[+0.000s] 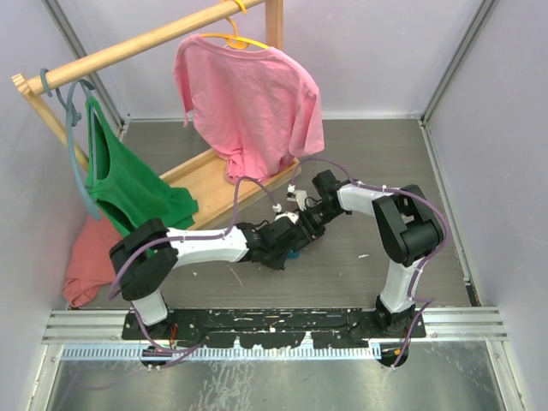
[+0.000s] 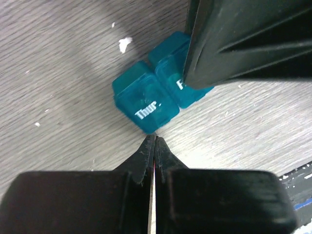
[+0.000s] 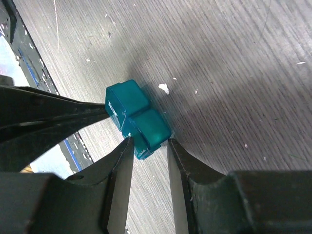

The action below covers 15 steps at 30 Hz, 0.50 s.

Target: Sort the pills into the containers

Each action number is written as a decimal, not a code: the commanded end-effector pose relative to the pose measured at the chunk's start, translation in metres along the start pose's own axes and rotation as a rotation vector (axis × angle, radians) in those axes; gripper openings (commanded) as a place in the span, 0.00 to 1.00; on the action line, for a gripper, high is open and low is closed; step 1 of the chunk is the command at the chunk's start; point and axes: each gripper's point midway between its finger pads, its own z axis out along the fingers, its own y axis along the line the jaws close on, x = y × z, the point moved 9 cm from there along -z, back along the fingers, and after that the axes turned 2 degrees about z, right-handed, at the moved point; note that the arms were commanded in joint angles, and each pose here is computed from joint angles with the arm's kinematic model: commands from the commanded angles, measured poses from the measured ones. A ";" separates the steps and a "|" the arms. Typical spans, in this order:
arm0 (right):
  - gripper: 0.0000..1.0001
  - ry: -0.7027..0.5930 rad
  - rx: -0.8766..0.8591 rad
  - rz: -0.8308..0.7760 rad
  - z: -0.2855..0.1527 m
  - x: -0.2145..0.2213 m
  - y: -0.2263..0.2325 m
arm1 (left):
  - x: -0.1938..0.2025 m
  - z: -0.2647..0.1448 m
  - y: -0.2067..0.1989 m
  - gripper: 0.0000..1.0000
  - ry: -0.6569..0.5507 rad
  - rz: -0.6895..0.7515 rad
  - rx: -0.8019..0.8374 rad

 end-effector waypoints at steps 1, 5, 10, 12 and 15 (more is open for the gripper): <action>0.39 0.009 0.055 -0.038 0.002 -0.004 -0.006 | -0.025 -0.053 -0.010 0.00 -0.156 0.020 0.043; 0.40 0.002 0.044 -0.044 0.000 -0.005 -0.004 | -0.031 -0.082 -0.010 0.04 -0.256 0.023 0.107; 0.49 -0.028 0.018 -0.060 -0.008 -0.009 0.000 | -0.022 -0.091 0.000 0.23 -0.339 0.011 0.154; 0.54 -0.056 0.010 -0.070 -0.015 -0.012 0.002 | -0.017 -0.094 0.000 0.30 -0.376 0.002 0.211; 0.61 -0.099 0.020 -0.098 -0.028 -0.015 0.005 | -0.010 -0.105 0.004 0.41 -0.459 -0.016 0.303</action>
